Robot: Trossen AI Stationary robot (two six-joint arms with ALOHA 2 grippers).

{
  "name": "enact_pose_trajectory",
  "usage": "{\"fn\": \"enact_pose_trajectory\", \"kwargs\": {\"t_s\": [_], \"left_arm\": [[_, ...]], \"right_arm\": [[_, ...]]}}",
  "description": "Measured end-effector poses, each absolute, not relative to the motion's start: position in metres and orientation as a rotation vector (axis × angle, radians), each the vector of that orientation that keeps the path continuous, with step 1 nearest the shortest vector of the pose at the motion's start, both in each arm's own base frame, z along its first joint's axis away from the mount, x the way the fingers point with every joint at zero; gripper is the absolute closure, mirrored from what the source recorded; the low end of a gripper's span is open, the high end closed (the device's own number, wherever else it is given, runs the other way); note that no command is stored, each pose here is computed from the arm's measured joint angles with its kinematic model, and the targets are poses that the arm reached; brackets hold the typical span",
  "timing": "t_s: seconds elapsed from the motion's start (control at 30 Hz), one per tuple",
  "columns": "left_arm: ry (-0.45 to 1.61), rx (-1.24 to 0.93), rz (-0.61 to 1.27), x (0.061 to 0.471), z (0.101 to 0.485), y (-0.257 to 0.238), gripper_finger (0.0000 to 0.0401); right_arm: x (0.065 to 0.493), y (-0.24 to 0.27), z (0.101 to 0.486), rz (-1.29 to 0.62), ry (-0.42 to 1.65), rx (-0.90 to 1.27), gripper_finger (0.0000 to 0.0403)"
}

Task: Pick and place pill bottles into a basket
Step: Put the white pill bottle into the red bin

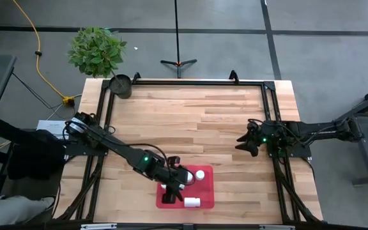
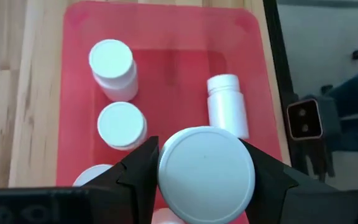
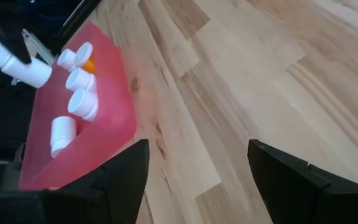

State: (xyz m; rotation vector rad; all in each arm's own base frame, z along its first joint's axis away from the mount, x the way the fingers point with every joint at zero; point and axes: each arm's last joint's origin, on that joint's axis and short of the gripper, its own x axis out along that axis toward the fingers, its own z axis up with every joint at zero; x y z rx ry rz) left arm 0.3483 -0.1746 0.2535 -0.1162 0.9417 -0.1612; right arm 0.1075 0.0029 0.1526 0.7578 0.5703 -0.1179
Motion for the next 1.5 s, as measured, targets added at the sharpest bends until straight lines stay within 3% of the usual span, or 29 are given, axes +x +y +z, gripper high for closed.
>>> {"fn": "enact_pose_trajectory", "kwargs": {"t_s": [0.63, 0.93, 1.23, 1.5], "left_arm": [[1.005, -0.174, -0.057, 0.359, 0.212, -0.192, 0.0191], [0.978, -0.192, 0.005, 0.360, 0.212, -0.192, 0.0191], [1.055, -0.212, 0.051, 0.367, 0.178, -0.197, 0.0191], [1.047, -0.252, 0.077, 0.368, 0.176, -0.197, 0.0191]], "right_arm": [[0.108, 0.005, 0.154, -0.031, 0.585, 0.742, 0.0139], [0.108, 0.006, 0.154, -0.009, 0.589, 0.716, 0.0139], [0.107, 0.006, 0.154, 0.026, 0.599, 0.702, 0.0139], [0.107, 0.007, 0.154, 0.048, 0.603, 0.692, 0.0139]]}}
